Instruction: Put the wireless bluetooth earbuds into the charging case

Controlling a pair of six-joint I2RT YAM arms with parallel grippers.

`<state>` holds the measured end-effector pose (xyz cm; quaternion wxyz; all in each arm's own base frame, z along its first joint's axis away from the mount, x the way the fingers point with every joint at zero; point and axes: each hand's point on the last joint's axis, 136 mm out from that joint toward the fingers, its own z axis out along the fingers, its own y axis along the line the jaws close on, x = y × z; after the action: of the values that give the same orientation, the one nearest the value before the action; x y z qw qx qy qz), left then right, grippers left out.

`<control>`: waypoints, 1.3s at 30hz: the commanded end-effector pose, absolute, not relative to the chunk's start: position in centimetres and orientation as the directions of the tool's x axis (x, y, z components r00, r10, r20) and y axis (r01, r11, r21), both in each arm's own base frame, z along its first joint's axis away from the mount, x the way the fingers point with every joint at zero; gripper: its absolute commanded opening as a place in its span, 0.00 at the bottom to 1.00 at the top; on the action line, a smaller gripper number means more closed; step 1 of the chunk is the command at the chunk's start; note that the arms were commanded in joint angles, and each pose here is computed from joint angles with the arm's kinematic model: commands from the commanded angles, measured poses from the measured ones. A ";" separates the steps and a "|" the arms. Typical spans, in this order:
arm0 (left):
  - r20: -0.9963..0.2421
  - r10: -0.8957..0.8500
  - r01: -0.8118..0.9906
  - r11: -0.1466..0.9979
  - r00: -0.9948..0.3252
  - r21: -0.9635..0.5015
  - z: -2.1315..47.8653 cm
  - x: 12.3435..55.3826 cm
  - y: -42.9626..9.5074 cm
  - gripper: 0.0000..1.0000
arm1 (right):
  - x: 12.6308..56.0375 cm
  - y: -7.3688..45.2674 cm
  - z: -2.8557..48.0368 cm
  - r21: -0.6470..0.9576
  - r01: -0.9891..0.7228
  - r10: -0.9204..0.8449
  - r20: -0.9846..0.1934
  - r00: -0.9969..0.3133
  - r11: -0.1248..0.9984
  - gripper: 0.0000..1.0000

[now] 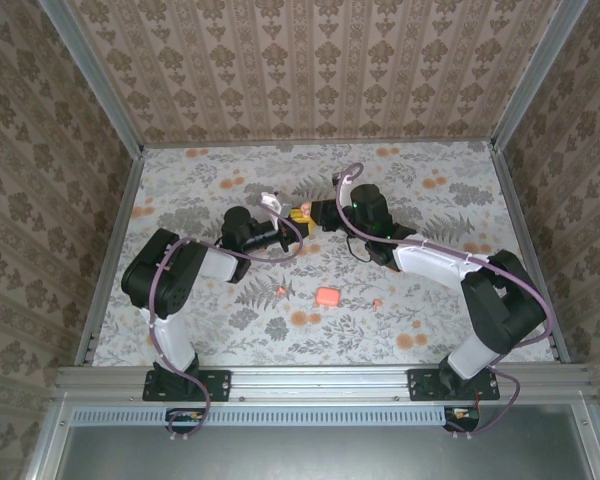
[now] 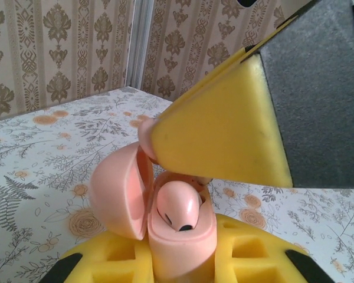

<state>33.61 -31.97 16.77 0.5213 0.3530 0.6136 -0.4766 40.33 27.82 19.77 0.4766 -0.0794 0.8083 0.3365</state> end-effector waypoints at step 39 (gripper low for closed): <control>-0.995 -0.030 0.919 0.382 -0.097 -0.101 16.8 31.4 -30.4 0.13 | 28.3 10.1 3.5 0.137 0.195 0.206 -0.066 -0.976 0.971 0.26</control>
<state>31.71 -30.33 15.25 0.5442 0.3533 0.6309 -0.4255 29.00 11.27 4.02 0.0662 0.0906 0.9887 0.0989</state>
